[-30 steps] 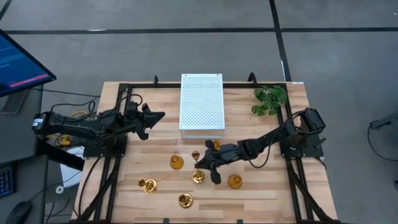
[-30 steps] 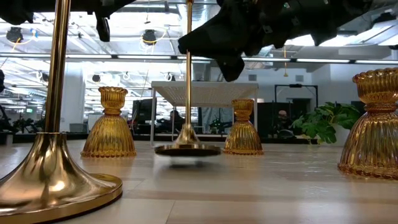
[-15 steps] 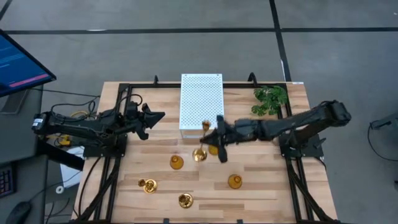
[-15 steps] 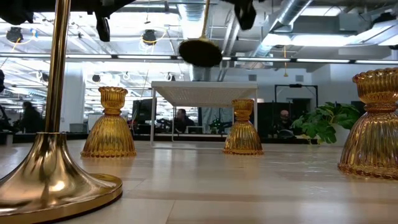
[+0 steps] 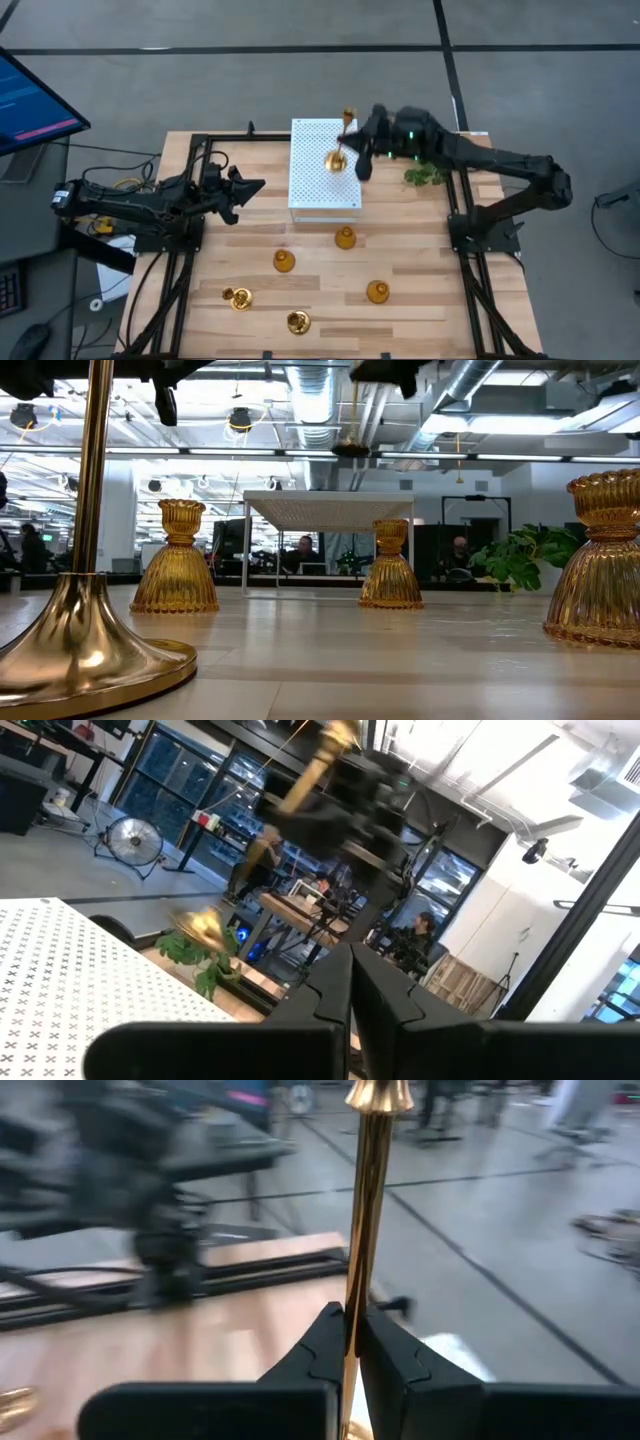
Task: Pick & Place candle stick holders
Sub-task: Put the right gold candle holder on the shelf
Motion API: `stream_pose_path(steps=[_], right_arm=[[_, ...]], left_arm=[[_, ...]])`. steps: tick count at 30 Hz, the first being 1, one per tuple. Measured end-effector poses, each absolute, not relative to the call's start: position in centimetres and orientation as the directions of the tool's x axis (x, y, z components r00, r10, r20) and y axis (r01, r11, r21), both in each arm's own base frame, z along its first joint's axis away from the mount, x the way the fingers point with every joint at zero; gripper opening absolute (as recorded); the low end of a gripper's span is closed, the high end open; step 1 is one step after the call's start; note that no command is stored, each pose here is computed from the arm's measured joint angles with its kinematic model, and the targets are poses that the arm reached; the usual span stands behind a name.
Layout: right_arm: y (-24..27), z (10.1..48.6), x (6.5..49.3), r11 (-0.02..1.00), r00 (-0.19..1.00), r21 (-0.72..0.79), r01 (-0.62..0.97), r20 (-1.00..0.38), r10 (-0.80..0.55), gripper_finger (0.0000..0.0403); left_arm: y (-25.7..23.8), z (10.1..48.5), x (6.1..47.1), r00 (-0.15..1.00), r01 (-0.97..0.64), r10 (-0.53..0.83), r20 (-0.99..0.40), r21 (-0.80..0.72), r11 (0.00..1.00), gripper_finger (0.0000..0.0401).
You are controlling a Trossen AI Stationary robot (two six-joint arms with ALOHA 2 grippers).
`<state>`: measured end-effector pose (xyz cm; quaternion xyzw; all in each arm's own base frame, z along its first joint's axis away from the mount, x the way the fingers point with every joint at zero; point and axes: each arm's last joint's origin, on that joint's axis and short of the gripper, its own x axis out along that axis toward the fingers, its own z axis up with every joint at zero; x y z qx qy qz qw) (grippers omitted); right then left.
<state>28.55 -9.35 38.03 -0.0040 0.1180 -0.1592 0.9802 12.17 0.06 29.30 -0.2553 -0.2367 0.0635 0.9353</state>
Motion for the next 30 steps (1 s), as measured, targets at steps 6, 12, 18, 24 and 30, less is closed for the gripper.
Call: stream_pose_path(steps=[6,12,18,24,30], right_arm=[[-15.1,36.8,27.8,0.916,0.884,-0.084,0.393,-0.239,-0.401,0.001],[-19.4,34.5,28.2,0.897,0.857,-0.099,0.431,-0.268,-0.441,0.001],[-22.2,32.4,28.4,0.883,0.832,-0.086,0.461,-0.303,-0.464,0.0011],[-23.3,31.8,28.7,0.894,0.855,-0.079,0.44,-0.267,-0.445,0.0015],[-23.6,31.9,28.5,0.889,0.851,-0.088,0.449,-0.26,-0.456,0.0015]], left_arm=[[0.1,29.3,12.2,0.879,-0.002,0.245,0.41,-0.51,0.86,0.0008],[0.1,29.3,12.2,0.877,-0.006,0.25,0.41,-0.511,0.859,0.0008],[0.1,29.3,12.2,0.876,-0.011,0.256,0.409,-0.514,0.858,0.0008],[0.1,29.3,12.2,0.875,-0.019,0.261,0.408,-0.51,0.86,0.0008],[0.1,29.3,12.2,0.874,-0.024,0.267,0.407,-0.512,0.858,0.0008]])
